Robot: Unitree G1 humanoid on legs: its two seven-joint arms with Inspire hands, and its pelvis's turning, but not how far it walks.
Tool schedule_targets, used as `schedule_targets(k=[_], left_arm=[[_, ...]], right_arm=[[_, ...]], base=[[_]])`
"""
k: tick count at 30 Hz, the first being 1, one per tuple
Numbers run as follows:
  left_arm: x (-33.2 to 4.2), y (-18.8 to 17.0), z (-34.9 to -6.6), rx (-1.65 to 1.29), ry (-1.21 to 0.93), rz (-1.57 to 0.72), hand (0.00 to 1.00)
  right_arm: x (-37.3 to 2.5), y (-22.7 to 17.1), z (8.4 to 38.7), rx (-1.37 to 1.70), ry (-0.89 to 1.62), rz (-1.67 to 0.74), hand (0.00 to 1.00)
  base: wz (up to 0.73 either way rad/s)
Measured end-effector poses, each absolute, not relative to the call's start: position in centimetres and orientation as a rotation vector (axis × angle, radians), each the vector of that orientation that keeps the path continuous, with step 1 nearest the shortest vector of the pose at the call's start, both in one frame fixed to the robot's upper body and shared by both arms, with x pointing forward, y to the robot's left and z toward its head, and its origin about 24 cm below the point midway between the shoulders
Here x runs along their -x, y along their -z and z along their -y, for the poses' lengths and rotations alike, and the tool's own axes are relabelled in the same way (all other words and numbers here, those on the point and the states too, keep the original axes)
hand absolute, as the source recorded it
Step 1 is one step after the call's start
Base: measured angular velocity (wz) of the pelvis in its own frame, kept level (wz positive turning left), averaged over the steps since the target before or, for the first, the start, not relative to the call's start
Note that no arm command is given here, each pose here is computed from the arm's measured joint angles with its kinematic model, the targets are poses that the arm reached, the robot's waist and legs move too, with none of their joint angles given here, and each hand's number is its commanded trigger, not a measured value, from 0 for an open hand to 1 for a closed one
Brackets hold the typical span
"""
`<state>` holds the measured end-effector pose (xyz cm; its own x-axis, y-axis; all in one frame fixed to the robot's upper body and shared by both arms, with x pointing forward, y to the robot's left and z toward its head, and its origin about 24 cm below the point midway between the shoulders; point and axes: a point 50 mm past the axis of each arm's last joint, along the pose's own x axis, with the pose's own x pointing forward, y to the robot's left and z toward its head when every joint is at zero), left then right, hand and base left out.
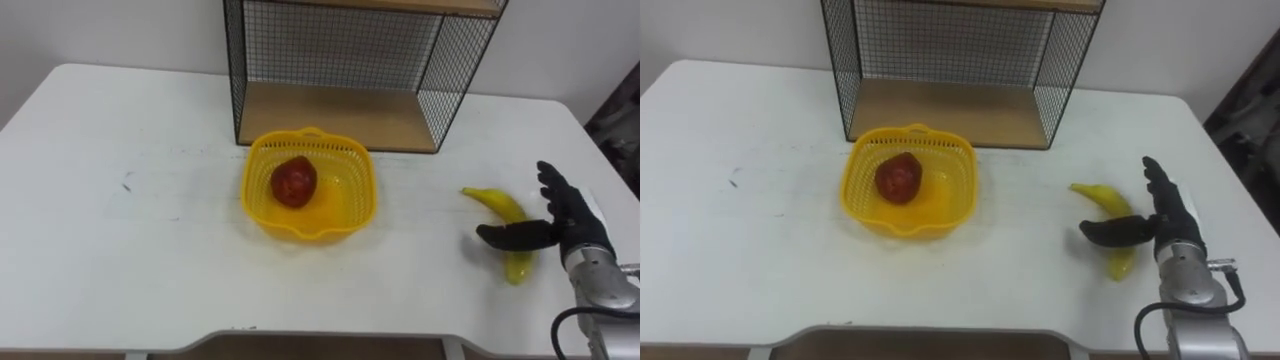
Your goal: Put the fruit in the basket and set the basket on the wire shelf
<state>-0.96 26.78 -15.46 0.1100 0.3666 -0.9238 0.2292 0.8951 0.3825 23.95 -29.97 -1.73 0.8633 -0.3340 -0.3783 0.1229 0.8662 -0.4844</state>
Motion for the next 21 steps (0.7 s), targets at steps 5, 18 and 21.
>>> schedule_targets(k=[5,18,21], left_arm=[[0.7,15.5,-26.8,-0.497,-0.108,-1.47,0.0],[0.7,15.4,-26.9,-0.496,-0.116,-1.468,0.0],[0.9,15.4,-27.0,-0.493,-0.119,-1.475,0.0]], right_arm=[[-23.7,2.3,29.8,0.483,0.214,-0.506,0.0],[-23.4,3.2,30.1,0.471,0.204,-0.558,0.0],[-23.3,3.2,30.2,0.477,0.204,-0.559,0.0]], base=[[0.0],[0.01],[0.0]])
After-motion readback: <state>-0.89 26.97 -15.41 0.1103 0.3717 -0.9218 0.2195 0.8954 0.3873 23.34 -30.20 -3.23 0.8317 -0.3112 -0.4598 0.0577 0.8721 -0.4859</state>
